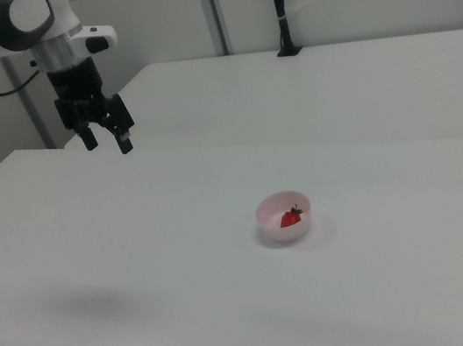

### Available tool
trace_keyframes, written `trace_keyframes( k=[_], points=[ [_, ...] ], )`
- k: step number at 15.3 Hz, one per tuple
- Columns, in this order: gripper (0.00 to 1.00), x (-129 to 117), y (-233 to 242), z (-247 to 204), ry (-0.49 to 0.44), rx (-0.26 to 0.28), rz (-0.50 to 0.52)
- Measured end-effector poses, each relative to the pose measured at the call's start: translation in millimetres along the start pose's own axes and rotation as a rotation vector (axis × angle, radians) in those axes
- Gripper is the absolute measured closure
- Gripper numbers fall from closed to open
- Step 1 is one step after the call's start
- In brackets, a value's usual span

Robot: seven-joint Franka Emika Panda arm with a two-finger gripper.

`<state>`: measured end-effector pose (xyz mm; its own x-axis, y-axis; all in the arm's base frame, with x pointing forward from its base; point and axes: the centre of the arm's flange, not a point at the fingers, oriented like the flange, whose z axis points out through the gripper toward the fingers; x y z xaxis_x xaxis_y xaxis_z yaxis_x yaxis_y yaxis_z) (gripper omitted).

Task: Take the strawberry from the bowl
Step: 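Move the open gripper over the pink bowl with the strawberry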

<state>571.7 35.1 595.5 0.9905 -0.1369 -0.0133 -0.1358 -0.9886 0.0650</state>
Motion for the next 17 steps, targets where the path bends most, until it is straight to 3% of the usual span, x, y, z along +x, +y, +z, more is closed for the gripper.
trace_keyframes(
  k=[12,17],
  points=[
    [0.00,2,7,1,-0.002,-0.001,-0.002],
    [0.00,17,38,7,0.012,0.001,-0.085]
  ],
)
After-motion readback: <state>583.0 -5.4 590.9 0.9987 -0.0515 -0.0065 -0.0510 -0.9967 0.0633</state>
